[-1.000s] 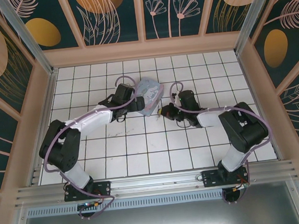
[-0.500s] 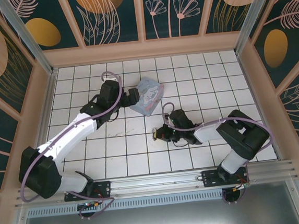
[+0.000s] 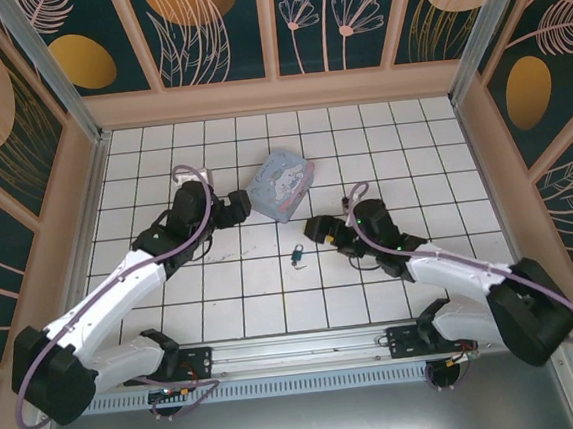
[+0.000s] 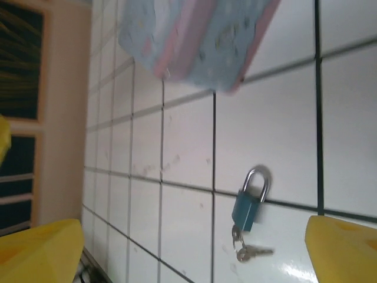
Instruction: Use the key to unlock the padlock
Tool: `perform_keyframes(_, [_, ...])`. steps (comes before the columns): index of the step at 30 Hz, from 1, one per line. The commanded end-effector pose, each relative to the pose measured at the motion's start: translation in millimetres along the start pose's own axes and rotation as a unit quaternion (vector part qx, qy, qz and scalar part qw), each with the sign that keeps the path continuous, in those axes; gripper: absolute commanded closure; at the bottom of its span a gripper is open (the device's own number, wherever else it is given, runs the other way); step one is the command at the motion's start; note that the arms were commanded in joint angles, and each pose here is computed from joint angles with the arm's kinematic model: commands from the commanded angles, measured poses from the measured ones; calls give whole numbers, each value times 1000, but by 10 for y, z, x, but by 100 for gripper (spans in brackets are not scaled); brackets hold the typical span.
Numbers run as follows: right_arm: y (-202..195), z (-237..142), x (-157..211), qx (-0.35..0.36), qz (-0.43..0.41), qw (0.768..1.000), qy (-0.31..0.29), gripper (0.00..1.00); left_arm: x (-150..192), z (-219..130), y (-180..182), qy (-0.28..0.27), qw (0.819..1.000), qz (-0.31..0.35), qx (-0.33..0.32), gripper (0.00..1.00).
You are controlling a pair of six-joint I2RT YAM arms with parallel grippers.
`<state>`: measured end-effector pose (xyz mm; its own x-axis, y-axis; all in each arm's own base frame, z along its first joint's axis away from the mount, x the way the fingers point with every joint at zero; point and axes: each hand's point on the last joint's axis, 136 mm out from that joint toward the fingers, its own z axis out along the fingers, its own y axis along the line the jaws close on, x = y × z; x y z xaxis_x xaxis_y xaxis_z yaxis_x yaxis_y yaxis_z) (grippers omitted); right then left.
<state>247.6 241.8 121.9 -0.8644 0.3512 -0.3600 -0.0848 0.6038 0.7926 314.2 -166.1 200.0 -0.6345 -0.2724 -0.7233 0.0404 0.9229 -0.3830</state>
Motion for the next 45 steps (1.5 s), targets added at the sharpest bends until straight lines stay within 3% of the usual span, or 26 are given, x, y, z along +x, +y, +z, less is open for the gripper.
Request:
perform_keyframes(1, [-16, -284, -379, 50, -21, 997, -55, 1, -168, -155, 133, -51, 998, -19, -22, 1])
perform_keyframes(7, [-151, -871, -1198, 166, -31, 967, -191, 1, -554, -447, 338, -160, 984, -1, -74, 1])
perform_keyframes(12, [-343, -1232, -1781, 245, -23, 920, -304, 1, -857, -687, 576, -267, 953, 18, -143, 1])
perform_keyframes(17, [-454, -1375, -2052, 270, -50, 885, -377, 1, -1086, -798, 728, -332, 920, 68, -195, 1])
perform_keyframes(22, [-584, -1473, -2090, 279, -101, 854, -427, 1, -1103, -578, 1004, -330, 908, 104, -235, 1])
perform_keyframes(26, [-765, -1532, -2067, 313, -172, 826, -435, 1, -869, -311, 1388, -314, 905, 113, -266, 1])
perform_keyframes(33, [-1314, -1837, -2111, 374, -170, 786, -462, 1, -521, -134, 1885, -321, 899, 88, -284, 1])
perform_keyframes(38, [-1395, -1825, -2124, 362, -202, 781, -467, 1, -500, -78, 1968, -336, 901, 77, -263, 1])
perform_keyframes(45, [-1510, -1469, -2022, 311, -260, 800, -442, 1, -500, 41, 1963, -336, 906, 109, -234, 1])
